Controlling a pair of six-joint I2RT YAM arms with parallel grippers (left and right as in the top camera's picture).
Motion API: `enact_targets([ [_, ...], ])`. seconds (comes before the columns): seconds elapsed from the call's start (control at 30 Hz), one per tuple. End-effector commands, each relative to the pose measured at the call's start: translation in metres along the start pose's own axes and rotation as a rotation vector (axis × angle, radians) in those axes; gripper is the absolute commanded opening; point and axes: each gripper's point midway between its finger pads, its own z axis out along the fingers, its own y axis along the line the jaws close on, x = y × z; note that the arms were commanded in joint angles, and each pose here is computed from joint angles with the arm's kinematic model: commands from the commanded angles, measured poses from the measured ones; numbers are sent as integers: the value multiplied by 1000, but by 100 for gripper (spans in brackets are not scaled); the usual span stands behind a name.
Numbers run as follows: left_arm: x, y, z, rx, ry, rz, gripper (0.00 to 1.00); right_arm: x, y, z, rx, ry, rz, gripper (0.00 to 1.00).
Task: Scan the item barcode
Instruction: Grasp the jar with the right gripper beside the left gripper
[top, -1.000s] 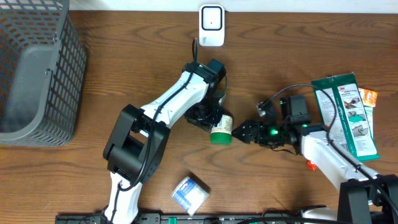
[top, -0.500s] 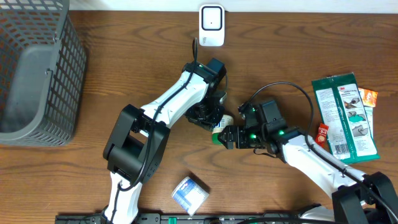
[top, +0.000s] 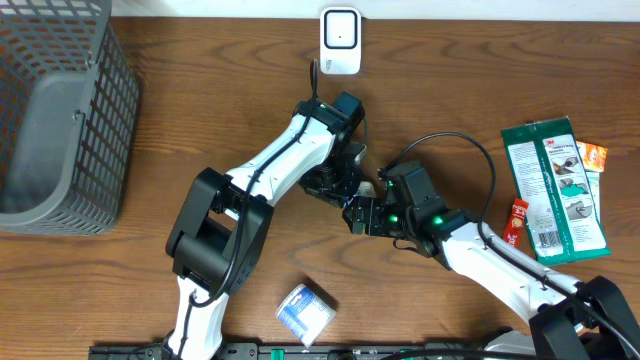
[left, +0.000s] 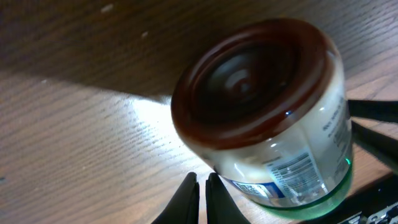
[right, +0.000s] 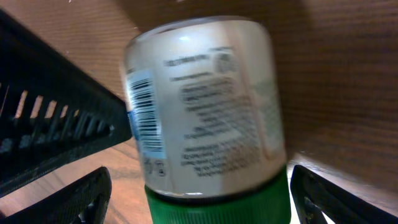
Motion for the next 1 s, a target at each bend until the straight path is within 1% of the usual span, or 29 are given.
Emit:
enact_targets([
  [0.0, -2, -3, 2, 10, -4, 2, 8, -4, -3, 2, 34, -27, 4, 90],
  [0.2, -15, -4, 2, 13, -56, 20, 8, -9, -5, 2, 47, -52, 0, 89],
  [0.33, -21, 1, 2, -18, -83, 25, 8, -8, -5, 2, 50, -49, 1, 88],
  [0.43, -18, 1, 2, -19, -69, 21, 8, -8, -6, 2, 51, -49, 1, 88],
  [0.53, -11, 2, 2, -23, -45, 13, 8, -9, -9, 2, 68, -62, 44, 88],
  [0.63, -3, 3, 3, -27, -13, 3, 8, -9, -13, 3, 81, -71, 120, 92],
  [0.77, 5, -1, 4, -25, 19, 6, 8, -8, -16, 6, 91, -65, 121, 94],
  [0.87, 5, -15, 6, 18, 20, 27, 8, -5, -21, 13, 104, -48, 127, 96],
  [0.97, 1, -21, 8, 21, -1, 52, 8, -5, -13, 21, 58, -34, 125, 96],
])
